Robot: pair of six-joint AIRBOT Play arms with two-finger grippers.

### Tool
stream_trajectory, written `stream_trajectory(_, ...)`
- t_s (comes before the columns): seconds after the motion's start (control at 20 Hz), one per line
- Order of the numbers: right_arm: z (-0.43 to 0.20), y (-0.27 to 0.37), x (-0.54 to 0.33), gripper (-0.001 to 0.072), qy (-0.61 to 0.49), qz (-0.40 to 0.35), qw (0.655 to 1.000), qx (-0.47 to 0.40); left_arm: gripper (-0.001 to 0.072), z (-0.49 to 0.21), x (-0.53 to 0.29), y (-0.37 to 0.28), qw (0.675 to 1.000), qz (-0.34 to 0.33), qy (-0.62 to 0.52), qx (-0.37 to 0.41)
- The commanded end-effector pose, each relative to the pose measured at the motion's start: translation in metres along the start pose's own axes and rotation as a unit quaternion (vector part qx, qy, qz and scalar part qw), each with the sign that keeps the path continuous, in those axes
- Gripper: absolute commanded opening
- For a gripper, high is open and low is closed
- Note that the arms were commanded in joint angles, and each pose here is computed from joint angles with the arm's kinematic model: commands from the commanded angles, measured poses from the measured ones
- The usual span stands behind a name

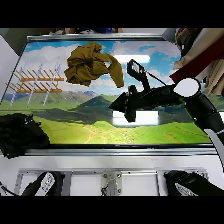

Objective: Fold the clothes and pants, and hang the long-sleeved shirts on hangers.

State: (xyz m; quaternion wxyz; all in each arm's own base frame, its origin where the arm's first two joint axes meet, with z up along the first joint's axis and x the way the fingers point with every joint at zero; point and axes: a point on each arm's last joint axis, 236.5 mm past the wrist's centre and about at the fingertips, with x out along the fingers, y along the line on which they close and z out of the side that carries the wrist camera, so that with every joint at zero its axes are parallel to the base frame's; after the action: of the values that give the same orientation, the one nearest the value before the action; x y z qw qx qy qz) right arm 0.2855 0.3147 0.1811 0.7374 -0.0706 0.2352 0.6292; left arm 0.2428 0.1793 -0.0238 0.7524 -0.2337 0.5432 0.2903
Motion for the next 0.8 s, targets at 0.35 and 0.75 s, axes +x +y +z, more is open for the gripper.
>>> stream_trajectory(0.35, 0.000, 0.000, 0.000, 0.0025, 0.000, 0.000, 1.000, 0.000, 0.0117, -0.035, 0.067, 0.007, 0.996, 0.005, 0.084, -0.019)
stream_trajectory(0.75, -0.001, -0.001, 0.002, 0.0025, 0.001, 0.001, 1.000, 0.002, 0.0018, 0.029, -0.137, -0.036, 0.982, -0.059, -0.175, 0.036)
